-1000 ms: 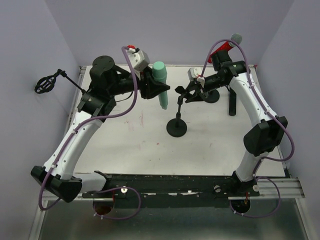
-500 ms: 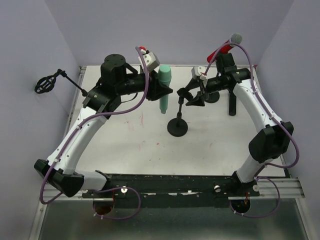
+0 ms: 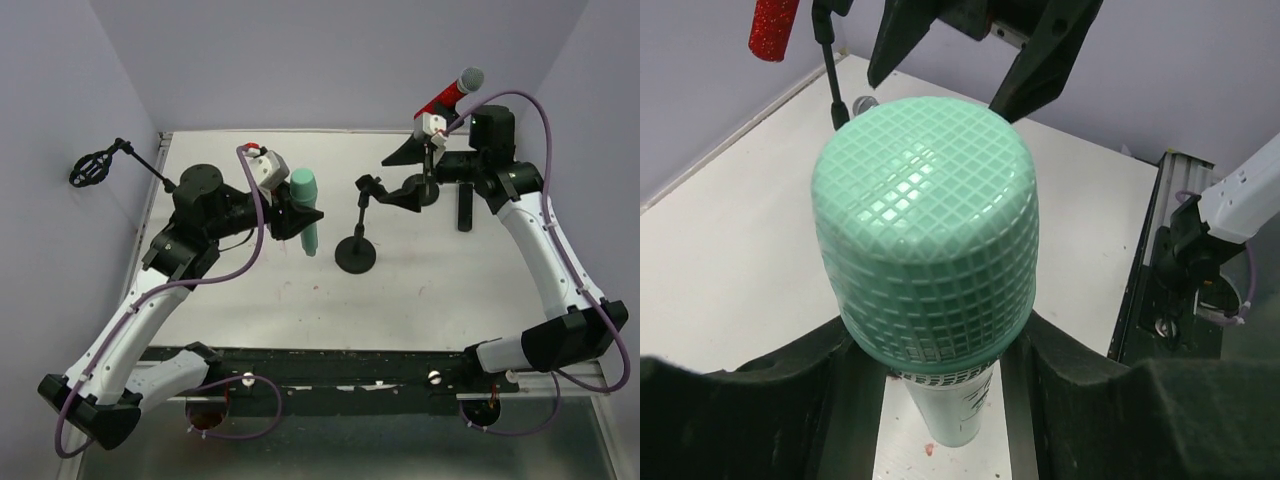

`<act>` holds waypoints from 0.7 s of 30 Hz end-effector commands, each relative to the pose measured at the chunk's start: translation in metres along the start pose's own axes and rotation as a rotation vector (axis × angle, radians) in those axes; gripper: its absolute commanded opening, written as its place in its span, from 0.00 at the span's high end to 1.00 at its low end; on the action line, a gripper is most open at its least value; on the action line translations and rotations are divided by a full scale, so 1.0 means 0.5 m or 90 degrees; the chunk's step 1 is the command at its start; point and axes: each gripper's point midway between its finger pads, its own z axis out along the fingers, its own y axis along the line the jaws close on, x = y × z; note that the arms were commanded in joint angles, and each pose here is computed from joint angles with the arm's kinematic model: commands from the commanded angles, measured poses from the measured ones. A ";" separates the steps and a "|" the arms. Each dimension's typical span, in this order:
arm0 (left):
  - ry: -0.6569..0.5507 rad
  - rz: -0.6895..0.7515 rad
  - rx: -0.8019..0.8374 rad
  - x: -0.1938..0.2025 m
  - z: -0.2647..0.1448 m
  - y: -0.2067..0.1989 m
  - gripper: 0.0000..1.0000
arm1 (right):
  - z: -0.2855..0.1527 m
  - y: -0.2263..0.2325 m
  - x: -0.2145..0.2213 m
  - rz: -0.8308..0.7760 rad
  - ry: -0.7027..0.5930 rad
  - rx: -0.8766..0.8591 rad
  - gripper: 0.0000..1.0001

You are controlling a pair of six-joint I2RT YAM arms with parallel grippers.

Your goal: Attach the microphones to the stand

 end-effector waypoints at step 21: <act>-0.075 -0.071 -0.072 0.061 -0.082 -0.031 1.00 | 0.063 -0.017 0.019 -0.040 0.061 0.217 0.00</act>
